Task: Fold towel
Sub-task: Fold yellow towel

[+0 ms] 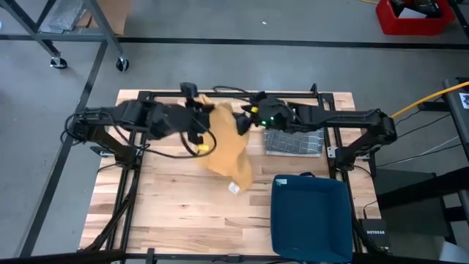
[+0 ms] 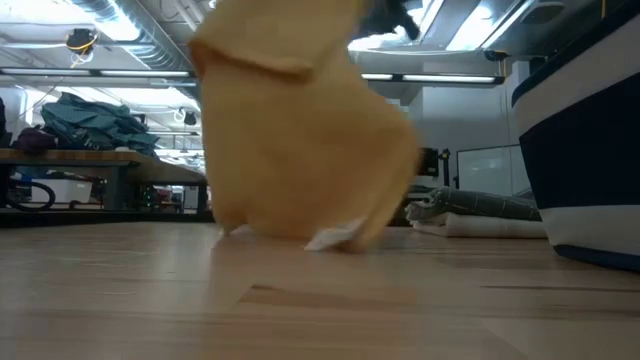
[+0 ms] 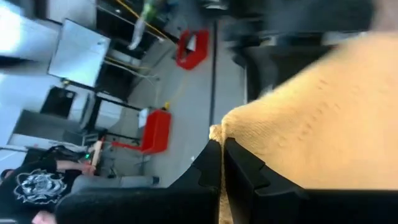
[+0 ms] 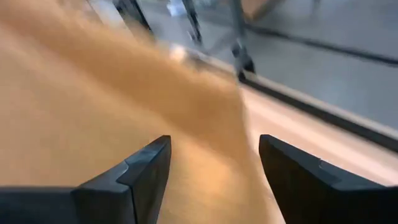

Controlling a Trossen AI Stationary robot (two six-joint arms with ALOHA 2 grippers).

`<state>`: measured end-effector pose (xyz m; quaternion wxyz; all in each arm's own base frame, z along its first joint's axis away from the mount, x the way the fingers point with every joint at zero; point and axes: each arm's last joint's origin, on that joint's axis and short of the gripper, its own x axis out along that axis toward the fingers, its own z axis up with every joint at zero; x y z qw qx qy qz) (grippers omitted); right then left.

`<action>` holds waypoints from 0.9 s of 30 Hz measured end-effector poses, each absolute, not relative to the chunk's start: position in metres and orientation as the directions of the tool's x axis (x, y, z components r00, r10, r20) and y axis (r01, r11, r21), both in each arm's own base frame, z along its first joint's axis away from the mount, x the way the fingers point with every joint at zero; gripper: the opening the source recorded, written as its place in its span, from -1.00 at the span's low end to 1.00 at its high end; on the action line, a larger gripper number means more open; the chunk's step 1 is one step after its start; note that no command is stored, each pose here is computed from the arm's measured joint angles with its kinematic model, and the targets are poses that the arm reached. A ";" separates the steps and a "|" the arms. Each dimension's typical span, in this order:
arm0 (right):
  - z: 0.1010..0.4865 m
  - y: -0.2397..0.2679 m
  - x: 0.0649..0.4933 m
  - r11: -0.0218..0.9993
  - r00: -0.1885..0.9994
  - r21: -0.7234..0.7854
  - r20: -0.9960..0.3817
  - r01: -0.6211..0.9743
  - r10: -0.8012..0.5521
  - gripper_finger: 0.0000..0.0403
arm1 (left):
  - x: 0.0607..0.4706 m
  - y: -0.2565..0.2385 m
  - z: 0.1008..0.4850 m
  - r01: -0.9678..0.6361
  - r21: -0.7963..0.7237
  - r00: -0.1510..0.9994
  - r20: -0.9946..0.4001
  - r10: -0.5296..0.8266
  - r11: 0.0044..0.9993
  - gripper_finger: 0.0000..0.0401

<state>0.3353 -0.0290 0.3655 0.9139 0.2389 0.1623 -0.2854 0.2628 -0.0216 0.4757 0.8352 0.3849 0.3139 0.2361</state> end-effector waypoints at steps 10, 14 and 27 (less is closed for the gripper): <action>0.363 0.008 0.309 0.696 0.708 0.291 -0.557 0.657 -0.435 0.24 | 0.225 -0.015 0.523 -0.309 0.726 0.744 -0.218 0.631 0.614 -1.00; 0.363 0.026 0.313 0.732 0.752 0.317 -0.531 0.603 -0.390 0.24 | 0.220 -0.014 0.530 -0.332 0.710 0.753 -0.197 0.628 0.621 -1.00; 0.326 0.061 0.349 0.769 0.746 0.250 -0.533 0.589 -0.399 0.24 | 0.221 -0.015 0.544 -0.396 0.691 0.776 -0.101 0.623 0.605 -1.00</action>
